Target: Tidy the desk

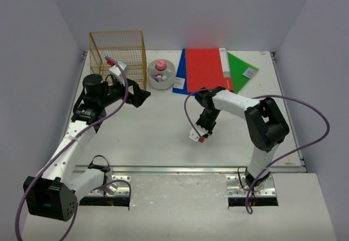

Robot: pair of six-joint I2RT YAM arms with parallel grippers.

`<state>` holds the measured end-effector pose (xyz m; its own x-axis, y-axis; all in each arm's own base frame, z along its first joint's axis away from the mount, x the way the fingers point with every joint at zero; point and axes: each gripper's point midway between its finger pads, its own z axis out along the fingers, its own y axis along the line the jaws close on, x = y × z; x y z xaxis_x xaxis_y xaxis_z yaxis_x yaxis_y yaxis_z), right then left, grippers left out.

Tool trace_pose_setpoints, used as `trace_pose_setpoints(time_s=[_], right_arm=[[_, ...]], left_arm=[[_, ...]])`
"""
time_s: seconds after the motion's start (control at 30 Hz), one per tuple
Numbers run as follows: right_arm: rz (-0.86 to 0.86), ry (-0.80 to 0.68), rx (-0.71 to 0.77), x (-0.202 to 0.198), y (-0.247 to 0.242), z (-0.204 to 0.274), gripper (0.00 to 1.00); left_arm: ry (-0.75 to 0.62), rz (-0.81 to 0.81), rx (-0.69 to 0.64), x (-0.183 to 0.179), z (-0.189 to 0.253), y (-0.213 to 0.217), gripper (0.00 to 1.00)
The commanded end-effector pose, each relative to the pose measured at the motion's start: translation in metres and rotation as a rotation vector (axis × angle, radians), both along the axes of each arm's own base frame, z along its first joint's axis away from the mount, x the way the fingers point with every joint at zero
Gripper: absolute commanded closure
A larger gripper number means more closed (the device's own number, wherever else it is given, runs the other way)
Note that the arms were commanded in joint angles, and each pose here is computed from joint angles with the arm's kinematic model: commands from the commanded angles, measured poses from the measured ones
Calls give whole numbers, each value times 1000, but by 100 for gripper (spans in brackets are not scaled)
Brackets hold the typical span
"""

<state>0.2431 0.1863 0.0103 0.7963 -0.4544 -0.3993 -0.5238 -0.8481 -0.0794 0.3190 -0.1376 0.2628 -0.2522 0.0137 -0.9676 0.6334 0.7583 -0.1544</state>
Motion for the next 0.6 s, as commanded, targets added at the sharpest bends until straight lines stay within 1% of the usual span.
trace_pose_setpoints(time_s=[0.0, 0.27, 0.57], right_arm=[[98, -43, -13, 1, -8, -3, 74], [66, -70, -64, 15, -20, -21, 74], [35, -94, -82, 32, -28, -28, 74]], left_arm=[[-60, -7, -8, 3, 17, 1, 0], [-58, -8, -6, 4, 16, 1, 0], [-50, -6, -5, 4, 11, 1, 0]])
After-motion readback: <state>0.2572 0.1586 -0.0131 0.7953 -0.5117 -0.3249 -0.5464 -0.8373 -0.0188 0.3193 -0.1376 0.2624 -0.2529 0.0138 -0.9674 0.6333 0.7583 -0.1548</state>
